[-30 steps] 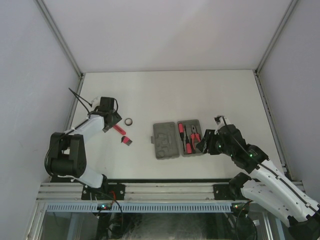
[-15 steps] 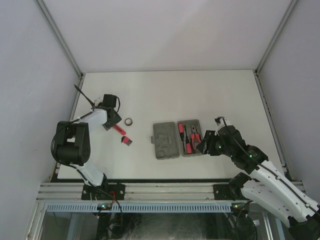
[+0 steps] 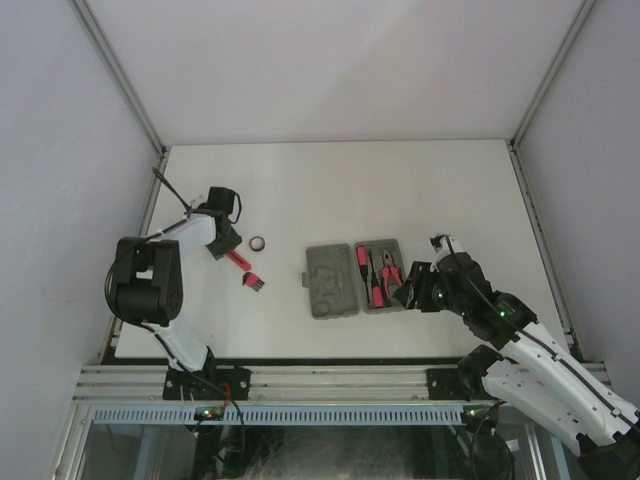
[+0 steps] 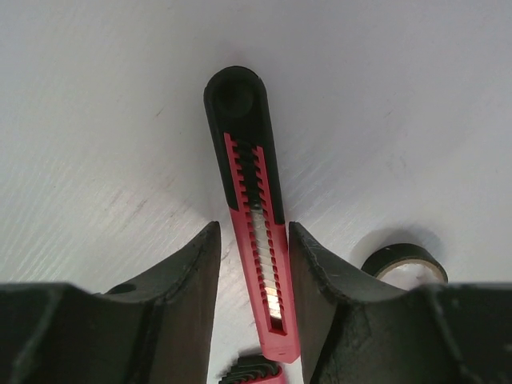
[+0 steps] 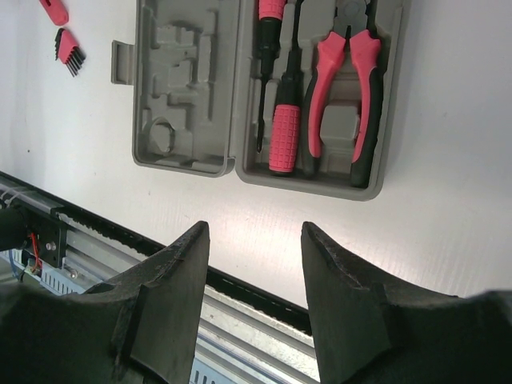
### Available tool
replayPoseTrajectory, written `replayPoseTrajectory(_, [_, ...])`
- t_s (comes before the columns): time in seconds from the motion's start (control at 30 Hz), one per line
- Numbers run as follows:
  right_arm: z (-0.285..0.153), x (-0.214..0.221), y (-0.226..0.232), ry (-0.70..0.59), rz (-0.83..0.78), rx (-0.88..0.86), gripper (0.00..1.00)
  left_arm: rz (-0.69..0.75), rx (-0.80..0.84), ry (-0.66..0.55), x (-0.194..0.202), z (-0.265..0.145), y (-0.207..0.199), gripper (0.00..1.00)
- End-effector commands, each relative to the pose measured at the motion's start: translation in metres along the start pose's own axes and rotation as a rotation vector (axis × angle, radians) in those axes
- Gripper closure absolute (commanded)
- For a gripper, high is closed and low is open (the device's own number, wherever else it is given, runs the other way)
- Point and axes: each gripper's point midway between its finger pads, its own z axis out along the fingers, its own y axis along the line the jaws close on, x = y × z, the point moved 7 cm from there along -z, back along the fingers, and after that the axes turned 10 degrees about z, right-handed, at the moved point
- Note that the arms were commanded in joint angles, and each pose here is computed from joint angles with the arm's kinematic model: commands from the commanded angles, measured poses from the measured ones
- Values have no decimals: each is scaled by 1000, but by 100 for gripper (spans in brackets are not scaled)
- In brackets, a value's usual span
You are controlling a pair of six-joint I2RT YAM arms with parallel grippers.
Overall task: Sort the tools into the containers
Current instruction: Pick up the utility knife at the center of the board.
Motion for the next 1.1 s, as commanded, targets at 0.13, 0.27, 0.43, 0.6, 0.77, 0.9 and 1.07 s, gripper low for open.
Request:
replayPoseTrajectory(0.13, [-1,-4,5,-27,3,-29,51,16,18,-24,-18,-6,-6,69])
replayPoseTrajectory(0.27, [-2,-3,4,-31,5,-21,51,14,34,-33,-18,-8,-5,78])
replayPoseTrajectory(0.43, [-3,-4,3,-38,8,-19,51,4,53,-82,-22,-21,-1,79])
replayPoseTrajectory(0.6, [-3,-4,4,-39,12,-21,51,-5,84,-113,-22,-35,3,79])
replayPoseTrajectory(0.77, [-4,-4,3,-41,13,-16,51,28,145,-123,-11,-50,-3,78])
replayPoseTrajectory(0.9, [-3,-4,3,-41,14,-12,51,123,237,-133,10,-66,-20,76])
replayPoseTrajectory(1.07, [-3,-4,3,-40,16,-8,51,322,350,-114,44,-80,-45,76])
